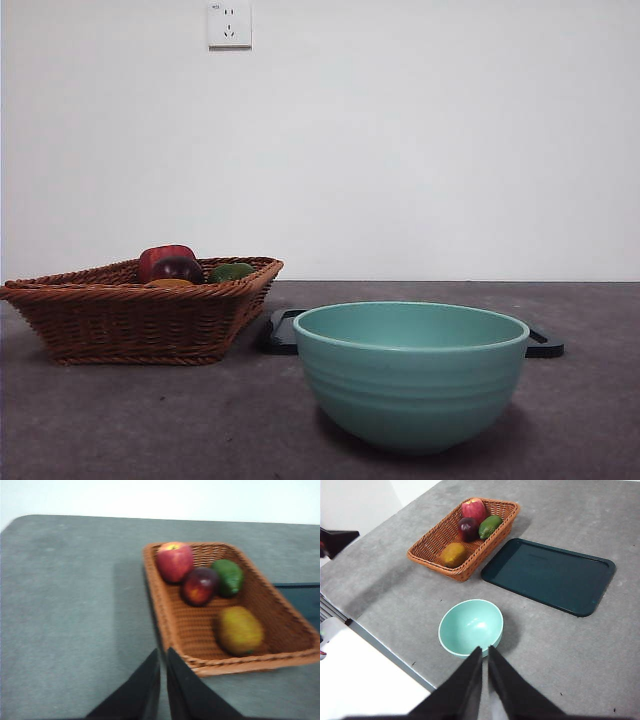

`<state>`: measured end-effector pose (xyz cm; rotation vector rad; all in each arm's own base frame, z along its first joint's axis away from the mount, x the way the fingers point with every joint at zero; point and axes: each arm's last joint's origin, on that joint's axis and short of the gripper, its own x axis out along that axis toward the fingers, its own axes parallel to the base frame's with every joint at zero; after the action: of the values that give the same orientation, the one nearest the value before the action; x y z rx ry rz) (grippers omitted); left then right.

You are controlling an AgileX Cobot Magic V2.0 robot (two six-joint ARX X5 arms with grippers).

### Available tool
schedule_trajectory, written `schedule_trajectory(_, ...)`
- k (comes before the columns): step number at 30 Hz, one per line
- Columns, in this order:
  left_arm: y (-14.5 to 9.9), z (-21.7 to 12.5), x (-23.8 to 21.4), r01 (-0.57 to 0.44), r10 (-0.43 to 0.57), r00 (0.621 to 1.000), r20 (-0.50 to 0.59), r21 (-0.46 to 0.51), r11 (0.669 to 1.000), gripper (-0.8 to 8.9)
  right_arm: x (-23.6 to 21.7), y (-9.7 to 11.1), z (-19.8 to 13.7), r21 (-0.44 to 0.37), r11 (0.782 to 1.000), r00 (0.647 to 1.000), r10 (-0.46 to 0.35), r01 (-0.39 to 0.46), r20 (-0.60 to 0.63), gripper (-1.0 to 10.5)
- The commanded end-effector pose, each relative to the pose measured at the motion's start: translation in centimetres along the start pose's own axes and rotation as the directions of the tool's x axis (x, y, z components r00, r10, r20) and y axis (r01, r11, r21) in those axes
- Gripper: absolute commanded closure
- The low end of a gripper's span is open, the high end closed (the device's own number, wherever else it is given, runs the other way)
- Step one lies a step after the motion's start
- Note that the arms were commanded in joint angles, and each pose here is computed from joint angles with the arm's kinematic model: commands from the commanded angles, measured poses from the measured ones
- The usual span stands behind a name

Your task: Pick up the wifruite, put it on the bowl, pick up the plate, put it on desk

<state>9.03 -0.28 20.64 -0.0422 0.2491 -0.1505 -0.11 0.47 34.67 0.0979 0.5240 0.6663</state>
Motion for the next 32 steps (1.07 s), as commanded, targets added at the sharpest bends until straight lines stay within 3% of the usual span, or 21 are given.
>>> schedule_trajectory(1,0.2,-1.6,0.6,-0.011,0.011,0.999,0.04,0.002,1.0,7.94,-0.3,0.1,0.3,-0.014,1.0,1.0,0.009,-0.008,0.022,9.3)
schedule_trajectory(8,0.7,-4.4,1.3,-0.135,0.139,0.989,0.043,-0.093,0.986,7.94,-0.3,0.1,0.3,-0.014,1.0,1.0,0.009,-0.009,0.022,9.3)
schedule_trajectory(13,0.9,-5.0,1.5,-0.196,0.2,0.979,0.036,-0.098,0.976,7.94,-0.3,0.1,0.3,-0.014,1.0,1.0,0.009,-0.009,0.022,9.3)
schedule_trajectory(32,0.7,-5.4,1.9,-0.169,0.174,0.982,0.072,-0.069,0.983,7.94,-0.3,0.1,0.3,-0.014,1.0,1.0,0.009,-0.009,0.021,9.3)
